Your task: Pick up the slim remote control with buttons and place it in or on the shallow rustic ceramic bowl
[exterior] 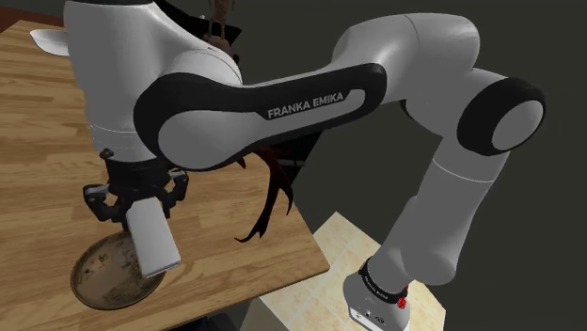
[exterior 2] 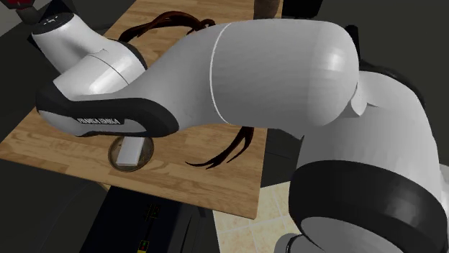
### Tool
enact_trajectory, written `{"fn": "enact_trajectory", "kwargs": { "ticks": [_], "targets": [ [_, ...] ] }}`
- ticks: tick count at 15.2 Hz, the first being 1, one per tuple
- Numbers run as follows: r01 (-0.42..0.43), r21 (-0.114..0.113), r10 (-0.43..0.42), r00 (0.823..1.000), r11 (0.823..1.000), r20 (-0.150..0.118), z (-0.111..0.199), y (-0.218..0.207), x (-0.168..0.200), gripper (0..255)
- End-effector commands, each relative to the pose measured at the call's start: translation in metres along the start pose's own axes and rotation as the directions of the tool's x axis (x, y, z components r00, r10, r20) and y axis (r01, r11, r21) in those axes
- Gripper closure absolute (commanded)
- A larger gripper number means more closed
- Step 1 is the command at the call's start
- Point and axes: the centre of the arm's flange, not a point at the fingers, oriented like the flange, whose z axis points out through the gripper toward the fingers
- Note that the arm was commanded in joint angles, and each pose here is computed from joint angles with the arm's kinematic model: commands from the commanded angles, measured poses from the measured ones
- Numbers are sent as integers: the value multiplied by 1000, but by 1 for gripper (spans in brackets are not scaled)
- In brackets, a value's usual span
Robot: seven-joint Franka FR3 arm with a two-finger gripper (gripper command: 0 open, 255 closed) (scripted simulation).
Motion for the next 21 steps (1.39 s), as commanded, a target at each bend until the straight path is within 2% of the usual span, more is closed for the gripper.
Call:
{"fn": "enact_trajectory", "kwargs": {
  "ticks": [1, 2, 16, 21],
  "targets": [
    [-1, 1, 1, 1000, 1000, 0, -2, -25, -9, 255],
    [-1, 1, 1, 1000, 1000, 0, -3, -44, -15, 255],
    [-1, 1, 1, 1000, 1000, 0, 73, -46, -16, 255],
    [-1, 1, 1, 1000, 1000, 0, 73, -46, -16, 255]
  ]
}}
